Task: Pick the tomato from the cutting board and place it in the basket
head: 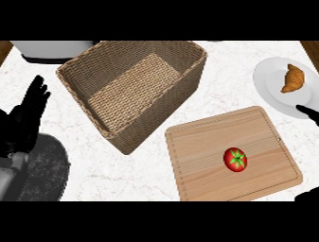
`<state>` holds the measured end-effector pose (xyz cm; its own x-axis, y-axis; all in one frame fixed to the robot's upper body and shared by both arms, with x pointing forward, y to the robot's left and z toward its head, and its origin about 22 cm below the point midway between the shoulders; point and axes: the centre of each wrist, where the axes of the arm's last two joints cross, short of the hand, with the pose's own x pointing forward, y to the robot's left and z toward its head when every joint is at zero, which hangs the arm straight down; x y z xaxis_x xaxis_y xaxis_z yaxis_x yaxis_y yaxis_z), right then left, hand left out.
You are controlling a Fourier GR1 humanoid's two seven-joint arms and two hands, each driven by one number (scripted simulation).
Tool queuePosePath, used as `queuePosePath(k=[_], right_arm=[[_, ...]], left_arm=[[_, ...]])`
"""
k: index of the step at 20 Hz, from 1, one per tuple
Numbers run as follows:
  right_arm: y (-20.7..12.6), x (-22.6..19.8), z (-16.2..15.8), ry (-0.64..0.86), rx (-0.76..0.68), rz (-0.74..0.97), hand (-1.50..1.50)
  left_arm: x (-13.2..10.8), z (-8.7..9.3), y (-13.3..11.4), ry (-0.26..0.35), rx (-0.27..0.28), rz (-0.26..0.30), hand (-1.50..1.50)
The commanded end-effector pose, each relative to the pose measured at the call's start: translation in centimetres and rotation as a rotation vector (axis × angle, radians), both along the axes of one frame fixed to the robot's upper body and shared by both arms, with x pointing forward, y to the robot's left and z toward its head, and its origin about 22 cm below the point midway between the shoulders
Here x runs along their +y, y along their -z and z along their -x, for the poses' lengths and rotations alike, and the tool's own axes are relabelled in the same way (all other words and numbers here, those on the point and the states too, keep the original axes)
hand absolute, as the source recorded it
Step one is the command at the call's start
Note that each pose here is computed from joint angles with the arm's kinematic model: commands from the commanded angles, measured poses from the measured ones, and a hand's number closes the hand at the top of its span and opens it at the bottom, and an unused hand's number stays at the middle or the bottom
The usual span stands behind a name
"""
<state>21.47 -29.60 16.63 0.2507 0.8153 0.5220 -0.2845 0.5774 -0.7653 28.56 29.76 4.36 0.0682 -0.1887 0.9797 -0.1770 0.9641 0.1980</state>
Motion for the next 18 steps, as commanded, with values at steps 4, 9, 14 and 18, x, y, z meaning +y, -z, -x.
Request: queuePosePath(k=[4, 9, 14, 18], right_arm=[[3.2, -0.6, 0.4, 0.057, -0.060, -0.082, -1.50], [7.1, 0.5, 0.8, 0.038, -0.053, -0.109, -1.50], [10.1, 0.5, 1.0, 0.006, -0.074, -0.130, -1.50], [11.2, 2.0, 0.8, 0.003, -0.130, -0.115, -1.50]], left_arm=[[0.3, -0.5, 0.7, 0.011, 0.005, -0.011, 0.00], [0.1, 0.9, -0.3, 0.021, 0.005, -0.010, 0.00], [-0.3, -0.9, -0.5, 0.021, -0.013, -0.001, 0.00], [0.2, -1.8, 0.7, 0.015, -0.004, 0.009, 0.00]])
